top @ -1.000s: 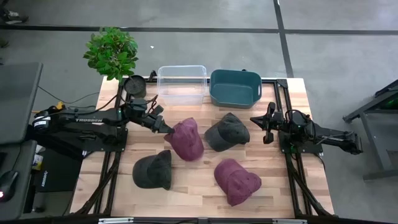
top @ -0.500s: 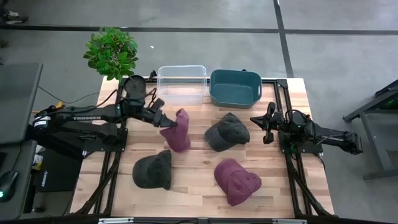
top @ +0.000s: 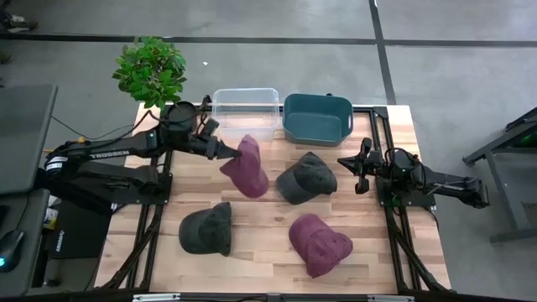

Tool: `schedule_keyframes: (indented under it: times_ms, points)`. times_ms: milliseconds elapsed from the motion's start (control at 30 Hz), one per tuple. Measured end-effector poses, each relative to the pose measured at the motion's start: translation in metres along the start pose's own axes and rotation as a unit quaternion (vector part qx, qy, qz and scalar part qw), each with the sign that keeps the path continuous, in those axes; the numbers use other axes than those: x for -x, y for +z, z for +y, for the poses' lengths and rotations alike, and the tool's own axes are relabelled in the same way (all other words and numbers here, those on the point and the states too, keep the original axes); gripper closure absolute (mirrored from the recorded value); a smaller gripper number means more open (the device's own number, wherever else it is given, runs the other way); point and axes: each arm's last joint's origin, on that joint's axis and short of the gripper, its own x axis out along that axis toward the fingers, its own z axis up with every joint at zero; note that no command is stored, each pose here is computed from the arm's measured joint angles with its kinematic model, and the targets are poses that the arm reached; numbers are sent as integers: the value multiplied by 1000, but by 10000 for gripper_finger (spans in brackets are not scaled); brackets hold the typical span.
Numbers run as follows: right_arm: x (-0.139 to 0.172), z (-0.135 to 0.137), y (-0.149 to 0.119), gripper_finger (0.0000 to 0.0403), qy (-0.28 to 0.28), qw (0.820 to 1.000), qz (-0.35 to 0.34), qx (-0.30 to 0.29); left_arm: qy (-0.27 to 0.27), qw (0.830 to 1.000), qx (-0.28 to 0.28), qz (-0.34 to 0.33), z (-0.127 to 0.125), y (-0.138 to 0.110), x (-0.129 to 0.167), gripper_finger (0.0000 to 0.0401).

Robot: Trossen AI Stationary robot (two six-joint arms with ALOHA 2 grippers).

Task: Pick & Place hat
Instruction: Put the top red cap into the transparent bin

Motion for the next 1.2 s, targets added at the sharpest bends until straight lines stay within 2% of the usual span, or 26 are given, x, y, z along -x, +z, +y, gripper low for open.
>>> schedule_keyframes:
  times_ms: [233, 467, 900, 1067, 1200]
  points:
    - [0, 0, 0, 402, 0, 1000, 0, 0, 14, 993, -65, -101, -33, 20, 10, 401]
    - [0, 0, 0, 402, 0, 1000, 0, 0, 26, 972, -138, -191, -47, 31, 16, 401]
    - [0, 0, 0, 402, 0, 1000, 0, 0, 66, 926, -284, -242, -39, 43, -16, 401]
    - [0, 0, 0, 402, 0, 1000, 0, 0, 76, 912, -314, -252, -35, 46, -27, 401]
    - [0, 0, 0, 402, 0, 1000, 0, 0, 114, 901, -333, -255, -27, 47, -35, 401]
